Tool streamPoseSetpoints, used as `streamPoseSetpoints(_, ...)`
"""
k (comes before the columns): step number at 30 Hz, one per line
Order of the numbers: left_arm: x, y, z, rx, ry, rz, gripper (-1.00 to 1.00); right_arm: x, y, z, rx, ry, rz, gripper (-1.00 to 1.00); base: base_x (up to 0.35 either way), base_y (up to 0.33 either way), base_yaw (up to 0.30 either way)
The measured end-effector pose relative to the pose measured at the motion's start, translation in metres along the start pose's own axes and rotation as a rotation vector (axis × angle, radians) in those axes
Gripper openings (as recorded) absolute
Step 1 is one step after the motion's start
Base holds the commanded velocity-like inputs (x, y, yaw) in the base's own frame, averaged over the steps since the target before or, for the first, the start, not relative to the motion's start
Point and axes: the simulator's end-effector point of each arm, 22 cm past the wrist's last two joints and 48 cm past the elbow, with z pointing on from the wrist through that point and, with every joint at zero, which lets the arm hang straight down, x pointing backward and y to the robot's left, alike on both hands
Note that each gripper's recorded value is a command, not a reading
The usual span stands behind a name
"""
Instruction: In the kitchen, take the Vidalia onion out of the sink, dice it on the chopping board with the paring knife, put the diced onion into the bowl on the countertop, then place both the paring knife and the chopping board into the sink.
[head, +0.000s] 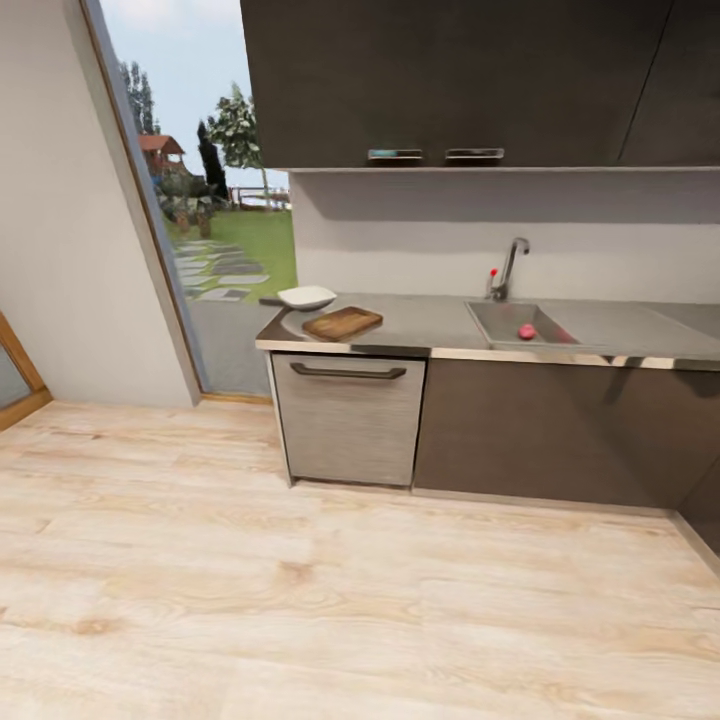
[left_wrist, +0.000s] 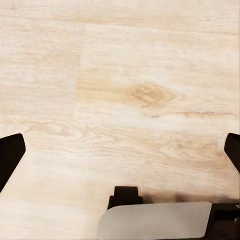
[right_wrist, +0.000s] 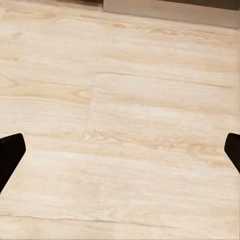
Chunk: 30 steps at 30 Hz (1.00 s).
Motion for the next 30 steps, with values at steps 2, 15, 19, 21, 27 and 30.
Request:
streamPoseSetpoints(2,0.0001,0.0000,-0.0001,0.000,0.000,0.000,1.00,0.0000,0.0000,0.0000,0.000,0.000,0.000,1.00,0.301,-0.001,-0.007)
streamPoseSetpoints(15,-0.0004,0.0000,0.0000,0.000,-0.001,0.000,1.00,0.0001,0.0000,-0.0001,0.000,0.000,0.000,1.00,0.312,0.000,-0.001)
streamPoseSetpoints(19,-0.0001,0.0000,-0.0001,0.000,-0.001,0.000,1.00,0.0000,0.0002,-0.0001,0.000,0.000,0.000,1.00,0.315,0.000,0.000)
streamPoseSetpoints(21,0.0003,0.0000,-0.0001,0.000,0.000,0.000,1.00,-0.0004,0.0004,0.0000,-0.001,-0.001,-0.001,1.00,0.315,0.000,0.000)
streamPoseSetpoints(27,0.0004,0.0000,-0.0001,0.000,0.000,0.000,1.00,-0.0002,0.0010,-0.0002,-0.003,-0.002,-0.002,1.00,0.315,0.000,0.000)
streamPoseSetpoints(30,0.0005,0.0000,-0.0002,0.000,0.000,0.000,1.00,-0.0003,0.0012,-0.0002,-0.003,-0.002,-0.003,1.00,0.315,0.000,0.000)
